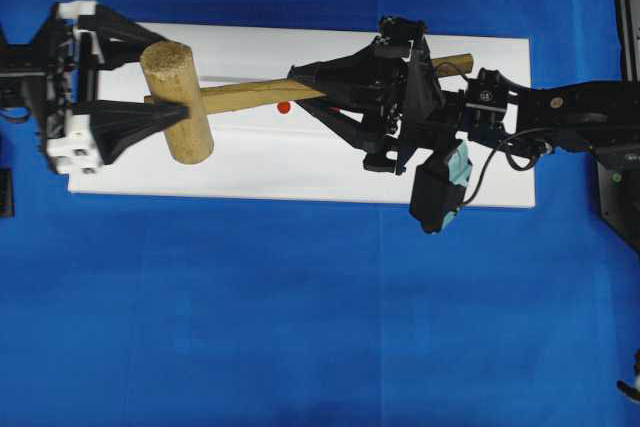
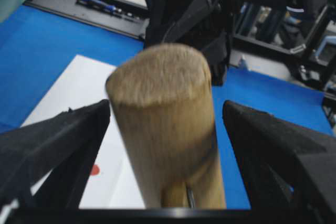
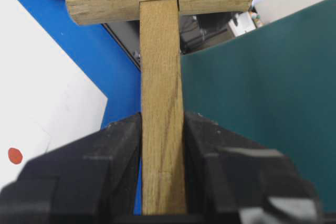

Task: Hit the mark with a hammer.
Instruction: 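Bring the left gripper in and grasp the mallet head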

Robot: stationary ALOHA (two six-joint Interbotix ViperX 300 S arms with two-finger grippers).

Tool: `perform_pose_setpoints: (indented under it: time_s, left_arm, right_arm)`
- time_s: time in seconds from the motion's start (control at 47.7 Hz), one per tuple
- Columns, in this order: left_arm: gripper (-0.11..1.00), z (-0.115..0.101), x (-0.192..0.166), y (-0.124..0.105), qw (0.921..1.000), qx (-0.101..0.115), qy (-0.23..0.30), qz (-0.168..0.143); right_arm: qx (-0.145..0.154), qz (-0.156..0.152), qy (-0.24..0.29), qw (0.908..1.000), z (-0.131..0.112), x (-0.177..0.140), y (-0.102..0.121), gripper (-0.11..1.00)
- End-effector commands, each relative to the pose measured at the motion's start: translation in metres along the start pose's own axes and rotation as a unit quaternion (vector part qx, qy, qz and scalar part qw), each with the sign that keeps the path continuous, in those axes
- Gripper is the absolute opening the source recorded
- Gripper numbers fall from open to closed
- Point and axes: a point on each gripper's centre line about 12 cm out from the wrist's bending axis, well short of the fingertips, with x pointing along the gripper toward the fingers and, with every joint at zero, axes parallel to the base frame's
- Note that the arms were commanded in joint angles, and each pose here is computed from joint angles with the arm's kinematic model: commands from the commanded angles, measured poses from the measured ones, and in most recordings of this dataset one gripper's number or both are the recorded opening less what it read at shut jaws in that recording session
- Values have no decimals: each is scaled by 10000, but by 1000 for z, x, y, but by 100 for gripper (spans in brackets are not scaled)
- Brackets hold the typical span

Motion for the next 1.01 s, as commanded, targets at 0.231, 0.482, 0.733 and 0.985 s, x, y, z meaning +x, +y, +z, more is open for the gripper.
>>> perform_pose_setpoints:
  time_s: [0.231,0.482,0.733,0.985]
  left_arm:
    - [92,11,23,-2,9999,-23,-103,1]
    - [56,9,23,-1,9999,-99,-44,16]
    - [44,9,22,-1,9999,-92,-51,14]
    - [44,9,22,-1,10000,-39,-50,11]
  right_arm:
    - [83,-297,-254,9992,18,0,-20,9]
    - [86,-299,-251,9992,18,0,-21,10]
    - [127,-359,-275,9989,20,-2,-26,10]
    - [315,-376,-144,9987,16,-2,-27,65]
